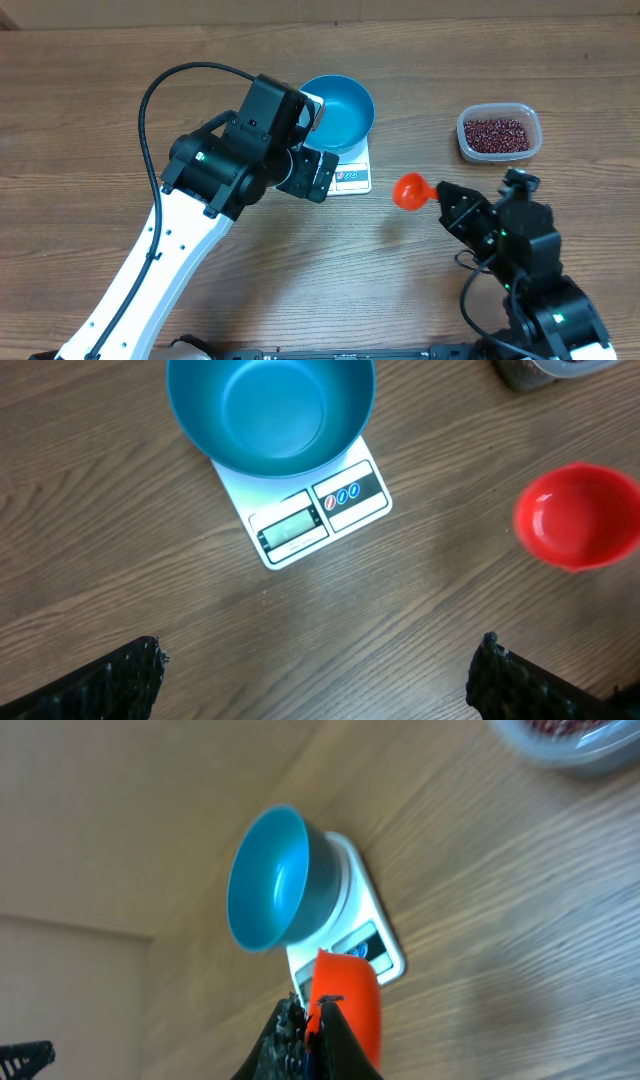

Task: Scoop item into bowl and weigh 150g on scale
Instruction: 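Open the left gripper and pull the red scoop right with the right gripper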

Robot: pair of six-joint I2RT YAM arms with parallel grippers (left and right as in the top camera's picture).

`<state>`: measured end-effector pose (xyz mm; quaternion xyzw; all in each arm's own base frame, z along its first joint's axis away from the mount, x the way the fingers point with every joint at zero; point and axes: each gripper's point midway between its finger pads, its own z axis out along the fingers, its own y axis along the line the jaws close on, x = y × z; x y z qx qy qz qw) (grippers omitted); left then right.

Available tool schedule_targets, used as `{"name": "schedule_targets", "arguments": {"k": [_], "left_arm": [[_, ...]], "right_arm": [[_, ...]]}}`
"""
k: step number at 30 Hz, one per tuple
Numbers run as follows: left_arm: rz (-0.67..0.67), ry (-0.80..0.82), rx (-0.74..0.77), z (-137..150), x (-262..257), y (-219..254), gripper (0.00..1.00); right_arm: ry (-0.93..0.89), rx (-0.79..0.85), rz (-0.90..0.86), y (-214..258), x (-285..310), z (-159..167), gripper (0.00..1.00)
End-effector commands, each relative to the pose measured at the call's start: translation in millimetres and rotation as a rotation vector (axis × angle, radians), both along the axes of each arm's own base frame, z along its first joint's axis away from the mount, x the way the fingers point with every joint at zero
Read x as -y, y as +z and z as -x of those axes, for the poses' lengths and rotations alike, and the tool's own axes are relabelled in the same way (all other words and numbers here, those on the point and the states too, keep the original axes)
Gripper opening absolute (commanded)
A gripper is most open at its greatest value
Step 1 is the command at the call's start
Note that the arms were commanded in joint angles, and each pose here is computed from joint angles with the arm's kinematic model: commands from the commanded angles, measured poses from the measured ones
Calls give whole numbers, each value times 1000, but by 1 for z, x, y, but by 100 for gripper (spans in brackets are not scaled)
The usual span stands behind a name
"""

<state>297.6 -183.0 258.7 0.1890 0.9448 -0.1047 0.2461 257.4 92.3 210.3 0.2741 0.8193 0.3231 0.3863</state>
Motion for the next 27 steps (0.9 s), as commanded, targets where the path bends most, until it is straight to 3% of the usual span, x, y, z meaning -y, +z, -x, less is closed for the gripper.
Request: {"name": "schedule_targets", "arguments": {"k": [1,10,14,17,22,27], "left_arm": [[25,-24,23,-2,6,7,99],[44,-49,-36,-10,22,-12,100],[-2,-55,-112,-15,27,-41,87],[-30,-63,-160,-18,33,-61,72],[-57,-78,-206,-20,42,-83,37],[-62,-92,-208,-20,49,-88,12]], "right_arm": [[-129,40,106,26,31,2,4],[-160,9,175,22,42,8,4],[-163,10,177,22,43,8,4],[-163,10,177,22,43,8,4],[-169,11,181,22,44,8,4],[-170,12,181,22,44,8,4]]}}
